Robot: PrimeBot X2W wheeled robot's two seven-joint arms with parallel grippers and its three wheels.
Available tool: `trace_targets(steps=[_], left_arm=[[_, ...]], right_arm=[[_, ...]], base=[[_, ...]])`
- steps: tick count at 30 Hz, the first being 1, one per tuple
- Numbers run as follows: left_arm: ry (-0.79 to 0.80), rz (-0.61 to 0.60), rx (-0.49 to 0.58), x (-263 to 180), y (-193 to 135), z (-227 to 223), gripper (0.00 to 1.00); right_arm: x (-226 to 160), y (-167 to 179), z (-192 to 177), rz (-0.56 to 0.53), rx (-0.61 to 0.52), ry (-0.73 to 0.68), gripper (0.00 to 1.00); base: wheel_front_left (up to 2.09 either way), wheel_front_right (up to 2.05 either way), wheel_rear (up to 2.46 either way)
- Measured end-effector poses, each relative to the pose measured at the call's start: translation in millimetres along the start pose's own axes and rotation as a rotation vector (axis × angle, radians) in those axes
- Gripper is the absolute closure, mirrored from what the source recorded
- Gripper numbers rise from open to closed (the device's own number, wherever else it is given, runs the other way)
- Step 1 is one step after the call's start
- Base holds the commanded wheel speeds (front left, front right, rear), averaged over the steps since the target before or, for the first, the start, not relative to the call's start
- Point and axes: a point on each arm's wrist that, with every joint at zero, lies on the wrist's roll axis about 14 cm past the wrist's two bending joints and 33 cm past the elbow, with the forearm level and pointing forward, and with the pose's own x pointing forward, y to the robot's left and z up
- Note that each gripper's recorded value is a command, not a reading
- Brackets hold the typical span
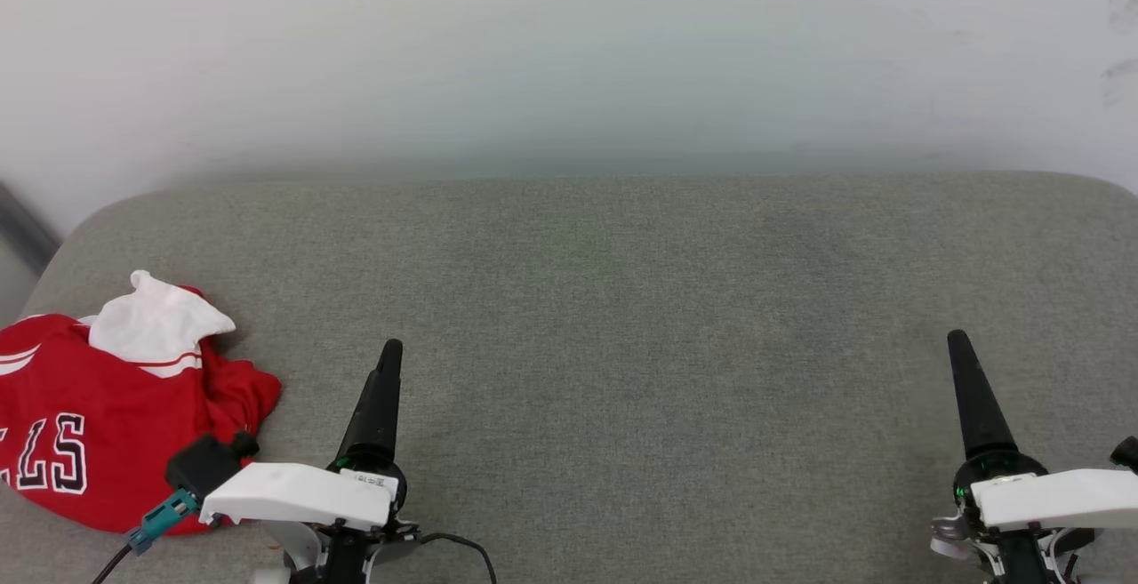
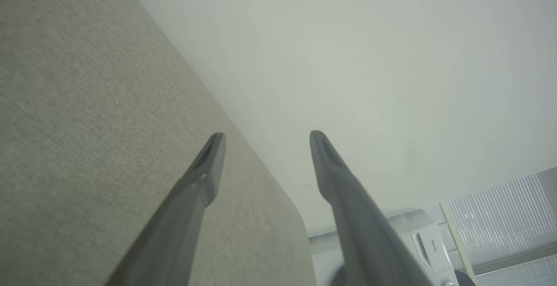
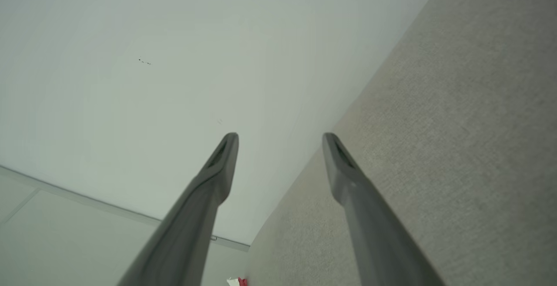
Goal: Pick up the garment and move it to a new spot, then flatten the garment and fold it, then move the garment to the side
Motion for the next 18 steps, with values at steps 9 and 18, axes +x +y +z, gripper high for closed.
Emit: trace_targets(steps=[9, 18], left_arm=[[0.007, -0.01, 0.212, -2, -3, -4, 0.0], [0.014, -0.02, 0.398, -1, -7, -9, 0.0]], right_arm=[[-1, 8, -9, 0.039, -0.274, 0.03, 0.0], [-1, 17, -14, 0.077, -0.476, 0.046, 0.0]], base=[[0.0, 0.0, 0.0], [0.0, 0.0, 0.0]])
